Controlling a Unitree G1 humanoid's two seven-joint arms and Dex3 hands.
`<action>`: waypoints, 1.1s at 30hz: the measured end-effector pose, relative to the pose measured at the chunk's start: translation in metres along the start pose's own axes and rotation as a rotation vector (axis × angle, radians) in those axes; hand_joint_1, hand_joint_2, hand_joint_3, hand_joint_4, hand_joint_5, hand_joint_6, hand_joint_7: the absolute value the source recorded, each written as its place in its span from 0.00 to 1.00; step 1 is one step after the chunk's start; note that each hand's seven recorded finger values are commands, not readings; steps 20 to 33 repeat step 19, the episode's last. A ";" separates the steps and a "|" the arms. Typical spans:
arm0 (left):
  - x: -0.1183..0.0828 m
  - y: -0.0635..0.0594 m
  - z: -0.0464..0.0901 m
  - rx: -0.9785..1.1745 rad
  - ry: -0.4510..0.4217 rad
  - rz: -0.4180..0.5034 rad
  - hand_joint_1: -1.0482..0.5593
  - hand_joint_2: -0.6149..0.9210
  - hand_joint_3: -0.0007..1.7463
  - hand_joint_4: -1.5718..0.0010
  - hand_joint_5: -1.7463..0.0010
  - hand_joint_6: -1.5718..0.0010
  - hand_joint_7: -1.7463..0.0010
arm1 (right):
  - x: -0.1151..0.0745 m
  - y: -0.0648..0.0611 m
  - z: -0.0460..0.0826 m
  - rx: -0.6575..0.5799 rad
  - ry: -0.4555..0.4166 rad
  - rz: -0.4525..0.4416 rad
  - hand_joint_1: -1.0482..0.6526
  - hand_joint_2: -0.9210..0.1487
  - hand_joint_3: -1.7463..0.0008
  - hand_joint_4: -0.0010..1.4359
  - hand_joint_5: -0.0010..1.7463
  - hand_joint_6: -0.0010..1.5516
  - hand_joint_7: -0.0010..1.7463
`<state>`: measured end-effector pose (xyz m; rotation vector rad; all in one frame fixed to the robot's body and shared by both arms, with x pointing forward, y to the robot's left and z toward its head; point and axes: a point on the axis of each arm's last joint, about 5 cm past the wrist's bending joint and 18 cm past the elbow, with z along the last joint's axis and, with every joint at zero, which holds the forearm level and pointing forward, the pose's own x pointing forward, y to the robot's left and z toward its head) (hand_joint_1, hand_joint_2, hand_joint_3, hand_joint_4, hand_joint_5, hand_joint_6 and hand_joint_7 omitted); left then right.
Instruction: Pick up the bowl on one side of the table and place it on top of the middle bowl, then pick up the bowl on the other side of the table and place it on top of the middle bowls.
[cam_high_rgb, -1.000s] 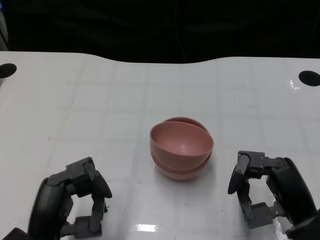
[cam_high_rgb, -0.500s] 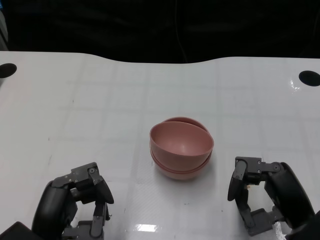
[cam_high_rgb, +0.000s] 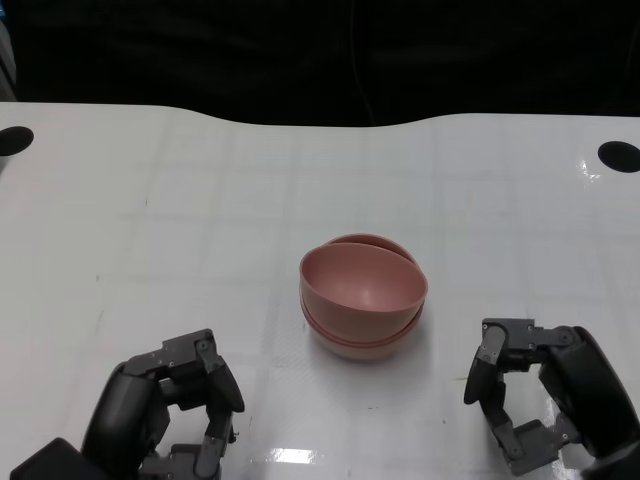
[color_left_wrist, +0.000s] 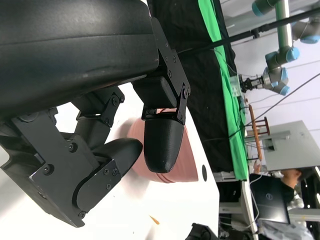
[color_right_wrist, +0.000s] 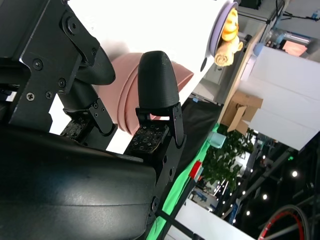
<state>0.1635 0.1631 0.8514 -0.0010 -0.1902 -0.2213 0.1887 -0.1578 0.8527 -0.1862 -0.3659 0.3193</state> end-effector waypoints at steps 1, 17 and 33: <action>0.001 0.000 0.000 0.003 -0.002 -0.001 0.54 0.56 0.85 0.46 0.06 0.44 0.20 | 0.000 -0.001 0.000 -0.003 0.000 -0.002 0.72 0.84 0.00 0.78 0.91 0.65 0.73; 0.003 -0.001 0.002 0.044 -0.005 -0.008 0.52 0.55 0.86 0.45 0.04 0.43 0.21 | 0.000 -0.006 0.000 -0.024 -0.045 0.028 0.71 0.83 0.00 0.74 0.92 0.65 0.74; 0.003 -0.001 0.002 0.036 -0.007 -0.007 0.52 0.55 0.86 0.45 0.04 0.43 0.19 | -0.001 -0.007 -0.001 0.000 -0.031 0.054 0.69 0.83 0.02 0.72 0.92 0.63 0.73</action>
